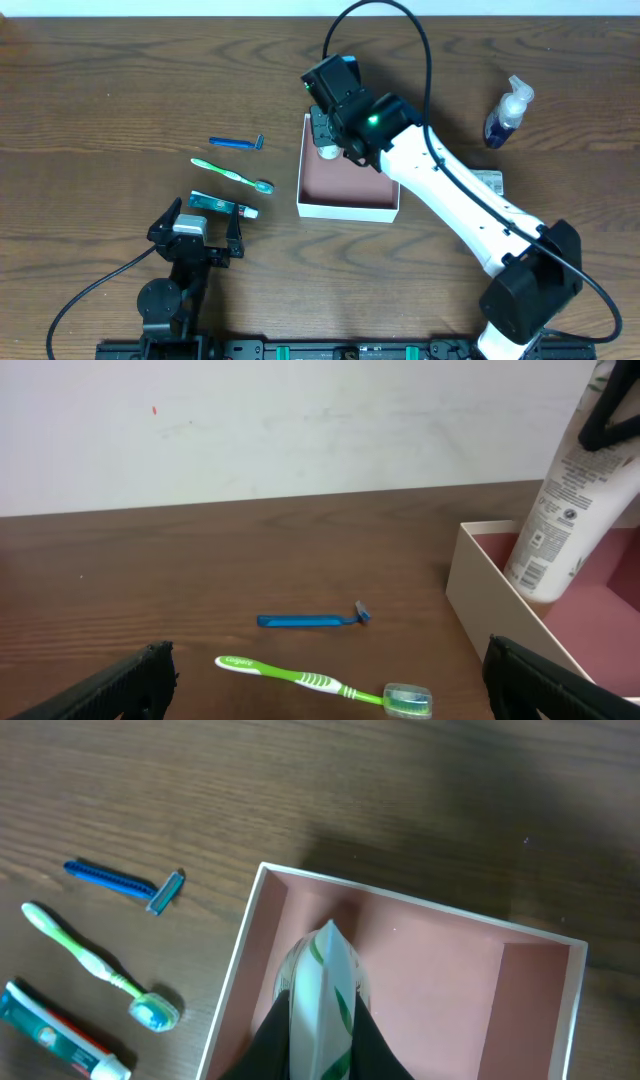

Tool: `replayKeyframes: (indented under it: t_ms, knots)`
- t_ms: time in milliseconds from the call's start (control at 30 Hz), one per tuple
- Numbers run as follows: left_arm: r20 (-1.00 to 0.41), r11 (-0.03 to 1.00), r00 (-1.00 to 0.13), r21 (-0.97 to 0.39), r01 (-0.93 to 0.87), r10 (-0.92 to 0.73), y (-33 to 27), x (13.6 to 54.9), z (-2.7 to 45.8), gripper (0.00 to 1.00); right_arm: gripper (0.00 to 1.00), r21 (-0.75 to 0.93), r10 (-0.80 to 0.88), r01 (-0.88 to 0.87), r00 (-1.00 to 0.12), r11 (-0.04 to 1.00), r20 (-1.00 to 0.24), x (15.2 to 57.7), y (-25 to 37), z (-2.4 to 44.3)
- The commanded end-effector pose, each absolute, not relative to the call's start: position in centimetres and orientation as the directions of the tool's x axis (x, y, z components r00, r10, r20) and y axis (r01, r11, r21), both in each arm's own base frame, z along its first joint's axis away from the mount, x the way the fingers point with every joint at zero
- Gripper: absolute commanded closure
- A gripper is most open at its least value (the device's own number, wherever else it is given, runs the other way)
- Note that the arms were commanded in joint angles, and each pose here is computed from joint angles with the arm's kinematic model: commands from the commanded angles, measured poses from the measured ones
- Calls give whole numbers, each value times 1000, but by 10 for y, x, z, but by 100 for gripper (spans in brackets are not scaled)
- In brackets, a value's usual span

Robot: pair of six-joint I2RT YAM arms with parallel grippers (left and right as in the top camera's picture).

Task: Pack container
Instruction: 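Carry the lotion tube into the box and stand it upright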

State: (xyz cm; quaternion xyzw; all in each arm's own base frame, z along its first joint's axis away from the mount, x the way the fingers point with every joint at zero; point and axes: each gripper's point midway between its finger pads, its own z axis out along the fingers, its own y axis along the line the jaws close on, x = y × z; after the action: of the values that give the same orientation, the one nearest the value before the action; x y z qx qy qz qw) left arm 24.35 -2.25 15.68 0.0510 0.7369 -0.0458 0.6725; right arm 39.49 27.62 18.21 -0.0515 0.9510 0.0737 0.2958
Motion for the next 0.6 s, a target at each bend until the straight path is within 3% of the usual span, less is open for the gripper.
replayKeyframes:
  t_ms: [0, 567]
  knots:
    - [-991, 989, -135, -8, 146, 12, -24, 243, 141, 2, 99, 101, -12, -92, -794, 991, -608, 401, 276, 189]
    - [-991, 989, -135, -9, 146, 11, -24, 243, 141, 2, 99, 97, -9, -82, -810, 992, -587, 409, 289, 159]
